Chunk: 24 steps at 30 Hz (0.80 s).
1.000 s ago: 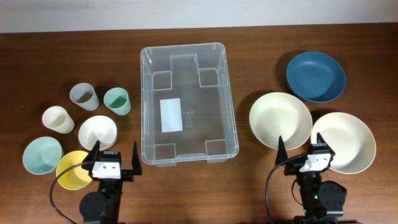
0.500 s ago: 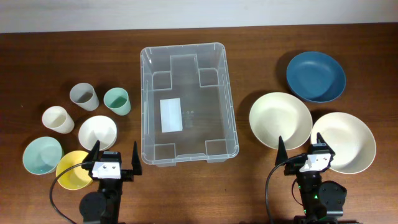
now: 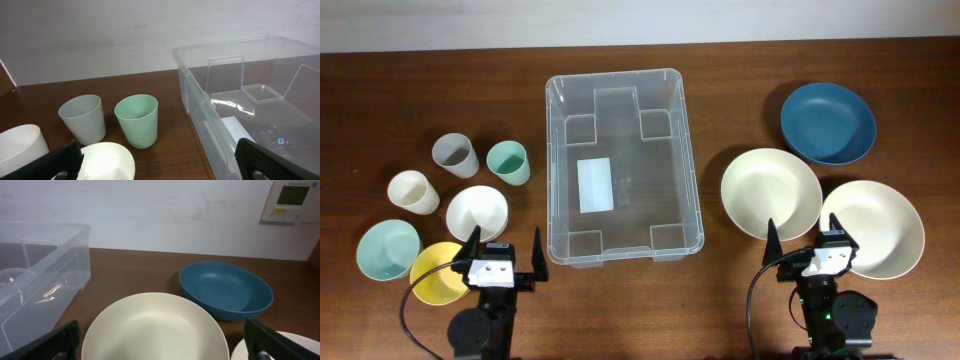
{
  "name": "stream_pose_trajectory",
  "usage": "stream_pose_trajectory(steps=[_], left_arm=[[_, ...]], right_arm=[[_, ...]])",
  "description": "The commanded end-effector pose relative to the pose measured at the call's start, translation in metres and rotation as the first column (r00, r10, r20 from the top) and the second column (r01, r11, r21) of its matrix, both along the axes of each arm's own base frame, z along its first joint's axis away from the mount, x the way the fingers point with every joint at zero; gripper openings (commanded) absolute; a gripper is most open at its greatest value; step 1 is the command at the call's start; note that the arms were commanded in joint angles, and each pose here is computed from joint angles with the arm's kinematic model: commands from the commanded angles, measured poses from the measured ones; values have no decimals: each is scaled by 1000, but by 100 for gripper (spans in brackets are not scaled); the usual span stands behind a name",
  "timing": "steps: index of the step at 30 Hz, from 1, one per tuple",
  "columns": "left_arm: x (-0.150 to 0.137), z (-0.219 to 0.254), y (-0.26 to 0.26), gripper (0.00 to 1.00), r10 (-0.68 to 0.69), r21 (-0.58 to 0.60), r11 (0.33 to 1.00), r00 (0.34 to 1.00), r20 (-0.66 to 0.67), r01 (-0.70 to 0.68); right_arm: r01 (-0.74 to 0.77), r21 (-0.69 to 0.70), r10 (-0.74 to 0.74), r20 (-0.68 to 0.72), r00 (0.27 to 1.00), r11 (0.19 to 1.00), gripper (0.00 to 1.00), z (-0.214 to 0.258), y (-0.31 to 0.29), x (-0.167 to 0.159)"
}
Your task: Pack container
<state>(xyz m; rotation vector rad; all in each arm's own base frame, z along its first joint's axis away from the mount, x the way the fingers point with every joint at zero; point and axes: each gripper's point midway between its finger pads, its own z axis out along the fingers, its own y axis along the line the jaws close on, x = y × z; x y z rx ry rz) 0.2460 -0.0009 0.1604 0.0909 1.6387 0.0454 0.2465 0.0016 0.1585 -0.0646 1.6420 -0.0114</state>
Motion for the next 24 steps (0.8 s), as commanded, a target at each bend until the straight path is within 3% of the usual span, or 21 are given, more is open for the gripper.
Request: stream_pose_trajectory(steps=[1,24], left_arm=[[0,-1,-2,99,-13,16,1000,1000,2,13],[0,-2,3,99,17,18,1000,1000,-2,-17]], right_arm=[[7,0,-7,-10,1000,1000,99,-3,-1,0],[6,35,-5,-11,1000,999,99,-3,0,0]])
